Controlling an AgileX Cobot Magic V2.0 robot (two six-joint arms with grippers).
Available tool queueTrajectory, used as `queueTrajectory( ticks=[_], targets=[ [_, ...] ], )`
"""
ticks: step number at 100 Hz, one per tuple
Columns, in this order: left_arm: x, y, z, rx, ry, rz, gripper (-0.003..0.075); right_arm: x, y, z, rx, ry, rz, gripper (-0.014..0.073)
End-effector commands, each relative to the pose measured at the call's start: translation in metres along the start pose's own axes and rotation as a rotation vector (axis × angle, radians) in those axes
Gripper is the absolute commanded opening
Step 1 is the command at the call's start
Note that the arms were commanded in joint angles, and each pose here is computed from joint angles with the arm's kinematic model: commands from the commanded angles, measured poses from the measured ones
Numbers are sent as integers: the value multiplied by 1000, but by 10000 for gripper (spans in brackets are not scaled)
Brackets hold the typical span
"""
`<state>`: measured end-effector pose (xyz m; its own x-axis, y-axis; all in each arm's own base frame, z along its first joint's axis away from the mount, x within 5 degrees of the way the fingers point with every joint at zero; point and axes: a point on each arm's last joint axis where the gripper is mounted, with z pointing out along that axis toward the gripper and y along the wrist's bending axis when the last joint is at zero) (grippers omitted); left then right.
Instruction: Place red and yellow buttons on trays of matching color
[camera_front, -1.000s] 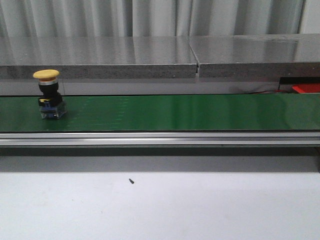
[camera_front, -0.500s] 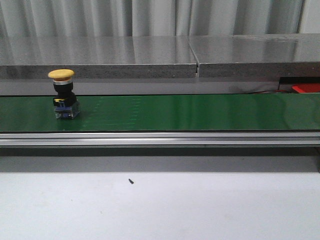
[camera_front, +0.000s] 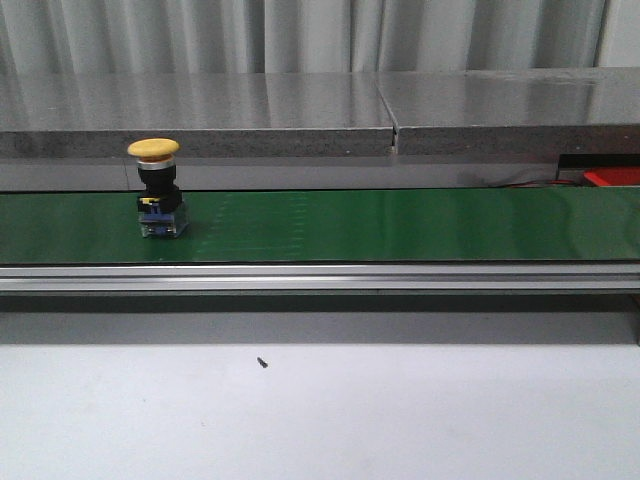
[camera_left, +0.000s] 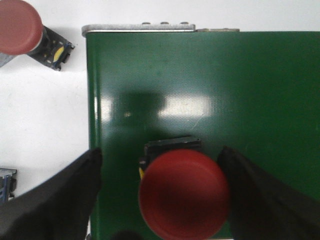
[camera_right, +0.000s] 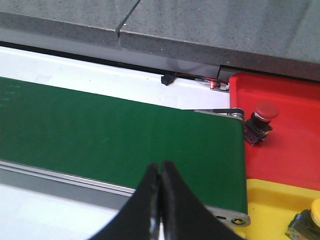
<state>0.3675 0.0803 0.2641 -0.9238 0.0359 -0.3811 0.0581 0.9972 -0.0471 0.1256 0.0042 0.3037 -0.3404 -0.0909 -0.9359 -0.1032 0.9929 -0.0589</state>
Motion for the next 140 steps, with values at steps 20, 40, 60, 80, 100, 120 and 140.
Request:
queueTrajectory(
  ticks=[20,40,60,80,100,120,140],
  targets=[
    [-12,-10,-36,19,-152,-4,538,-14,-3,-4,31,-92,1,-28],
    [-13,-30,-73,16,-262,39,522,-14,-3,-4,31,-92,1,-28],
    [-7,-66,-109,43,-352,127,233,-14,-3,-4,31,-92,1,-28],
    [12,-104,-132,95,-406,219,-19,-14,-3,-4,31,-92,1,-28],
    [39,-123,-147,133,-482,202,-19,-14,-3,-4,31,-92,1,-28],
    [72,-128,-160,151,-539,202,-19,-15,-3,-4,35,-99,1,-28],
    [109,-128,-162,150,-550,200,-19,-14,-2,-4,17,-92,33,-28]
  ],
)
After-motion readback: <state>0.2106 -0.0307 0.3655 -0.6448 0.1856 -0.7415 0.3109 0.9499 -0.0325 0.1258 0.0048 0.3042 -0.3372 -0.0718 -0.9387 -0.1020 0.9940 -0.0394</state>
